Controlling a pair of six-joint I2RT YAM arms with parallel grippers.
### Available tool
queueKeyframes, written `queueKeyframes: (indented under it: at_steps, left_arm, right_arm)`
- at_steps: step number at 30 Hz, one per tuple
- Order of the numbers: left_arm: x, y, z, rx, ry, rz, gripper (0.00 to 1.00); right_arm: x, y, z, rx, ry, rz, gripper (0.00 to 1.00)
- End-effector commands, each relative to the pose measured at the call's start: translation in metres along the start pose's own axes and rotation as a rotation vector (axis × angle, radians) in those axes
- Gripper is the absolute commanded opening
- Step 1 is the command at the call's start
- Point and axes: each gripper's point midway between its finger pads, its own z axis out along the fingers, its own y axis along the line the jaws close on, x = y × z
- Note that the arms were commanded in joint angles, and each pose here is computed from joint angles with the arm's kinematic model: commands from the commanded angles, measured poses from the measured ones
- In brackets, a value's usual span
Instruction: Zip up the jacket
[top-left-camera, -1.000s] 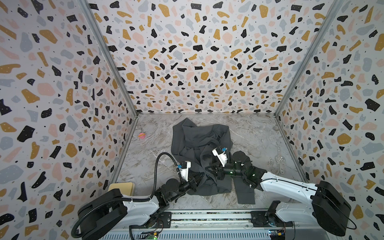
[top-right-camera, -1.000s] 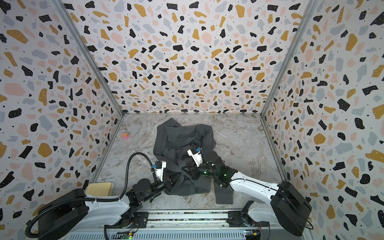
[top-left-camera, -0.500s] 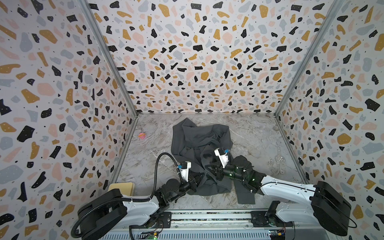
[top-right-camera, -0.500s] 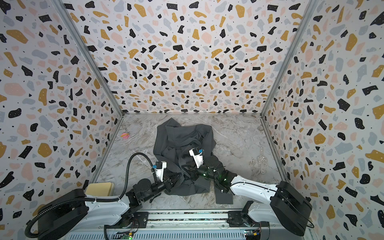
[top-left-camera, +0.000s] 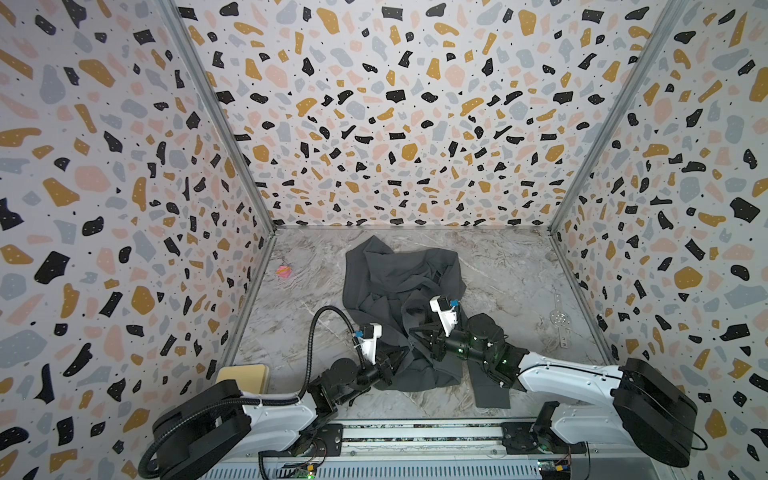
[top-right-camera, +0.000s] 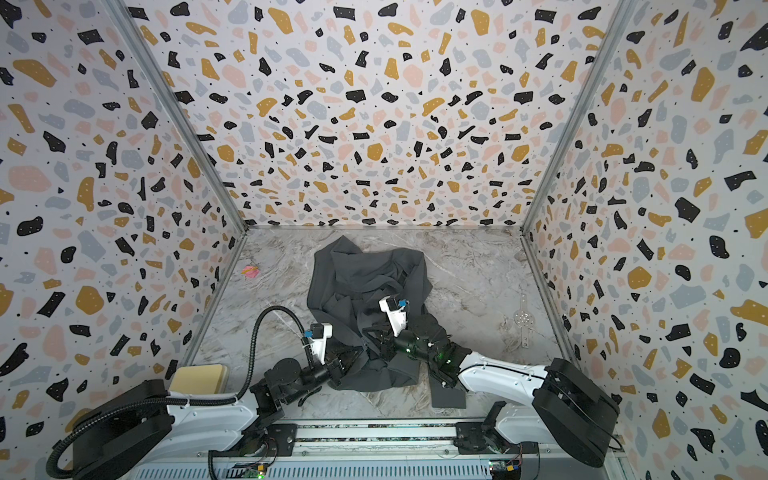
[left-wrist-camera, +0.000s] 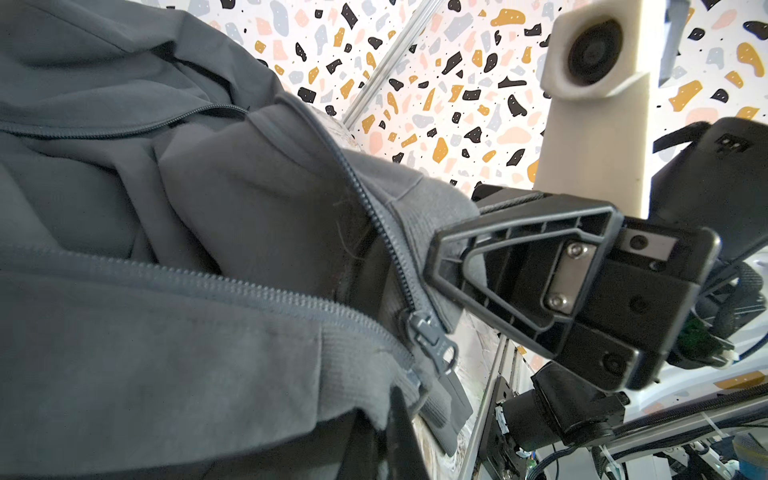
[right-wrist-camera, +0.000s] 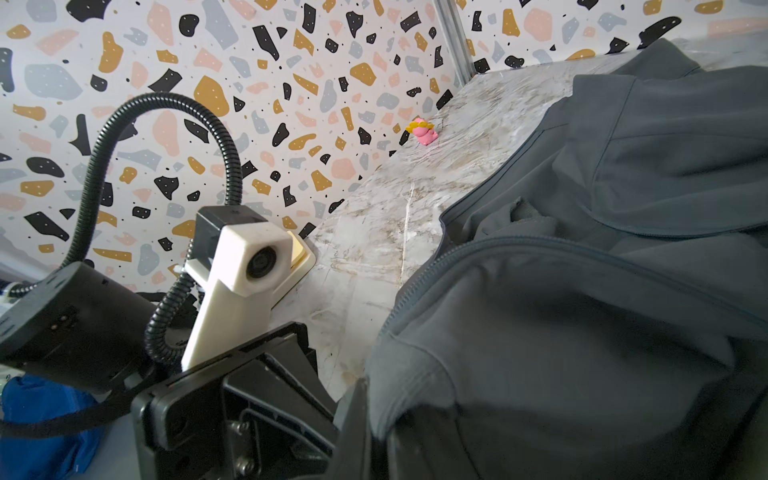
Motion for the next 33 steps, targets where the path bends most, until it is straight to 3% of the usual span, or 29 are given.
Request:
queueKeyframes:
  at_steps: [1,20,33]
  left_arm:
    - [-0.012,-0.012,-0.005,0.051,-0.049,-0.001,0.0]
    - [-0.021,-0.018,-0.001,0.05,-0.069,-0.008,0.0]
    - [-0.028,-0.02,-0.006,0.069,-0.108,-0.027,0.0]
  right_arm:
    - [-0.013,0.006,-0.011,-0.038,-0.051,-0.044,0.0]
    - [-0.02,0.016,-0.026,-0.12,-0.099,-0.016,0.0]
    - [-0.008,0.011,-0.022,-0.105,-0.058,-0.021,0.0]
